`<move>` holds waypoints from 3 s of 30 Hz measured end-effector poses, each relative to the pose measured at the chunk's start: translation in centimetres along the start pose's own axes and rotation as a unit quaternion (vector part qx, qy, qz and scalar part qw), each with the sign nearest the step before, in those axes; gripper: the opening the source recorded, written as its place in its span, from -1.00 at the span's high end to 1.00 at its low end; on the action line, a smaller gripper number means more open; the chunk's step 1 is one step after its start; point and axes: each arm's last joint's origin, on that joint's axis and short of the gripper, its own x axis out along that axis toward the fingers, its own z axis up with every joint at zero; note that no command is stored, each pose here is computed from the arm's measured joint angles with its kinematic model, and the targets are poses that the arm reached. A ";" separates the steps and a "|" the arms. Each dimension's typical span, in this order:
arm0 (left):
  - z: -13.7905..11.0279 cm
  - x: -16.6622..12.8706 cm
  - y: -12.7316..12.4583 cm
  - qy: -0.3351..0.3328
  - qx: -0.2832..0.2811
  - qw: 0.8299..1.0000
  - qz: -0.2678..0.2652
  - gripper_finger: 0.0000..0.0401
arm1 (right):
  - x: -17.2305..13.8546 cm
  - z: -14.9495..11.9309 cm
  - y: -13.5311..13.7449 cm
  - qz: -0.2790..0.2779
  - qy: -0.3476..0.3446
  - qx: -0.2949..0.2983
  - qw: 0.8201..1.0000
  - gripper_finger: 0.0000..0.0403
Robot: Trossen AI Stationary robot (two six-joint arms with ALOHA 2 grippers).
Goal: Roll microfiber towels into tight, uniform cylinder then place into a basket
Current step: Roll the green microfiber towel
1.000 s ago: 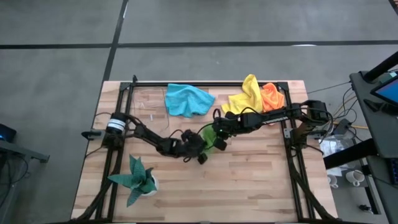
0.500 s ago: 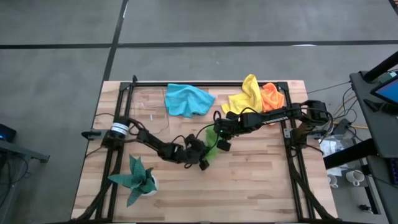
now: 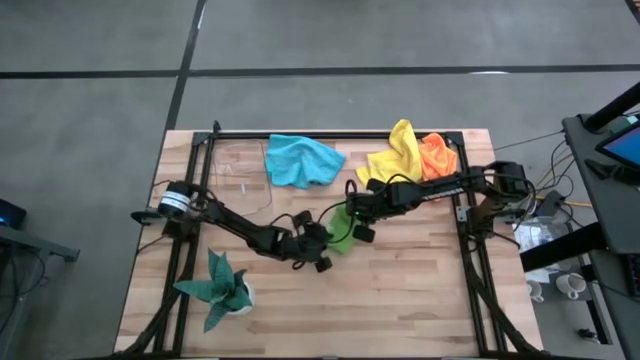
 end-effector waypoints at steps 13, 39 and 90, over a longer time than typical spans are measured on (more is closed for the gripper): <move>2.1 4.2 3.9 -0.065 0.076 0.995 0.002 1.00 | -0.2 -0.1 0.8 -0.006 -0.008 -0.041 0.999 0.96; -1.5 7.8 4.2 -0.082 0.078 0.993 -0.017 1.00 | -0.2 0.1 0.9 0.002 -0.016 -0.046 0.999 0.95; -1.8 7.7 4.3 -0.073 0.083 0.994 -0.019 1.00 | 0.4 -8.7 0.8 0.072 -0.252 0.304 0.916 0.03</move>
